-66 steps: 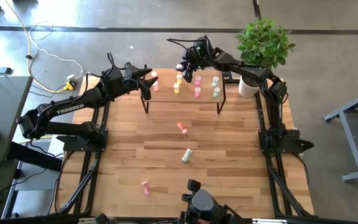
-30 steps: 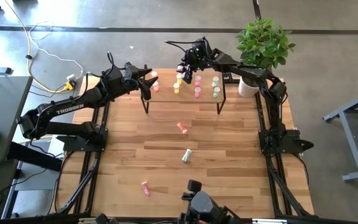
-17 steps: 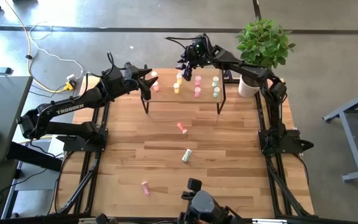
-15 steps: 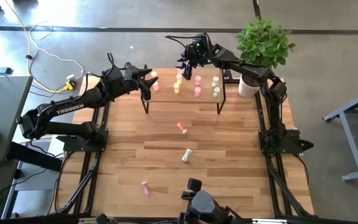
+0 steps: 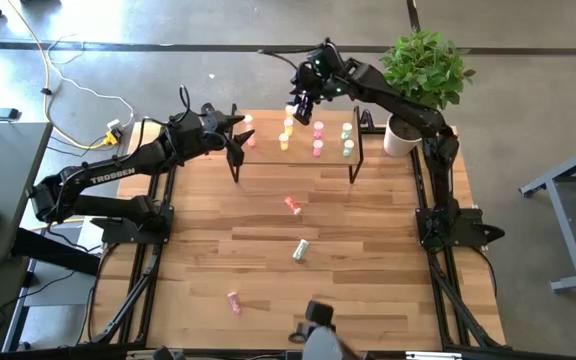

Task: Pick and place medicine bottles onto shelf by color
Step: Adjust the yellow pill bottle on the shelf

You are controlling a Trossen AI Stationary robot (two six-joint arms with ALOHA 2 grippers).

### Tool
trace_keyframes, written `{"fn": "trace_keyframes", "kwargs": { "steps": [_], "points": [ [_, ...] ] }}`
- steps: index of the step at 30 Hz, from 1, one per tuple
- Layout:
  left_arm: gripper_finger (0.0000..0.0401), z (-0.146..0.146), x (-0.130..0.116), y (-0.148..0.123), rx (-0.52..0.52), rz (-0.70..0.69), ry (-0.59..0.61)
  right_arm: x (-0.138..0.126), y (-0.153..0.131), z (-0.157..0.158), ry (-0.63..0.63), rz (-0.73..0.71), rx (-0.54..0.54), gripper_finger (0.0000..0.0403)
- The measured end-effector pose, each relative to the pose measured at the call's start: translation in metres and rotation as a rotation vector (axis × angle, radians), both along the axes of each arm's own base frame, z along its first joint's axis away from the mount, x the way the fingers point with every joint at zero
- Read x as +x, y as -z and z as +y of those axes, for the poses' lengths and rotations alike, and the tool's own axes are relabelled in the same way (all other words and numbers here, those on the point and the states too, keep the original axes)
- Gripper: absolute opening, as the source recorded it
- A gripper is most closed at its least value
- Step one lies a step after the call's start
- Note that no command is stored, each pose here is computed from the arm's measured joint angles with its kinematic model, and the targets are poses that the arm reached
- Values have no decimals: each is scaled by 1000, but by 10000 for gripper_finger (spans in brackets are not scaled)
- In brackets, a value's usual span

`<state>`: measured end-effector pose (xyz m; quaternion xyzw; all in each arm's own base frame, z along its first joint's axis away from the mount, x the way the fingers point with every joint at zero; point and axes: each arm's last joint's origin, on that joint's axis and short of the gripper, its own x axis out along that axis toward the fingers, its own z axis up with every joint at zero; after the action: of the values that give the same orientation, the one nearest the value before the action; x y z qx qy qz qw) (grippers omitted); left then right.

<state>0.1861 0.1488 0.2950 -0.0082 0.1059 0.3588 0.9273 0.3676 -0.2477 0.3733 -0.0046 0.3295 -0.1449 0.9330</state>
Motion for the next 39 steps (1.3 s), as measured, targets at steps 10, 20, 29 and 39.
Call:
{"fn": "trace_keyframes", "kwargs": {
  "steps": [10, 20, 29, 39],
  "points": [
    [239, -8, -14, -13, 64, -3, -61, 20, -13, 65, -38, 85, 65, 149],
    [239, -22, -32, -19, -3, -23, -75, 39, -9, 107, -40, 127, -8, 149],
    [239, -32, -45, -27, -22, -63, -74, 41, -35, 114, -18, 14, -94, 149],
    [239, -34, -47, -23, -49, -26, -75, 60, -7, 104, -12, 61, -35, 149]
  ]
}}
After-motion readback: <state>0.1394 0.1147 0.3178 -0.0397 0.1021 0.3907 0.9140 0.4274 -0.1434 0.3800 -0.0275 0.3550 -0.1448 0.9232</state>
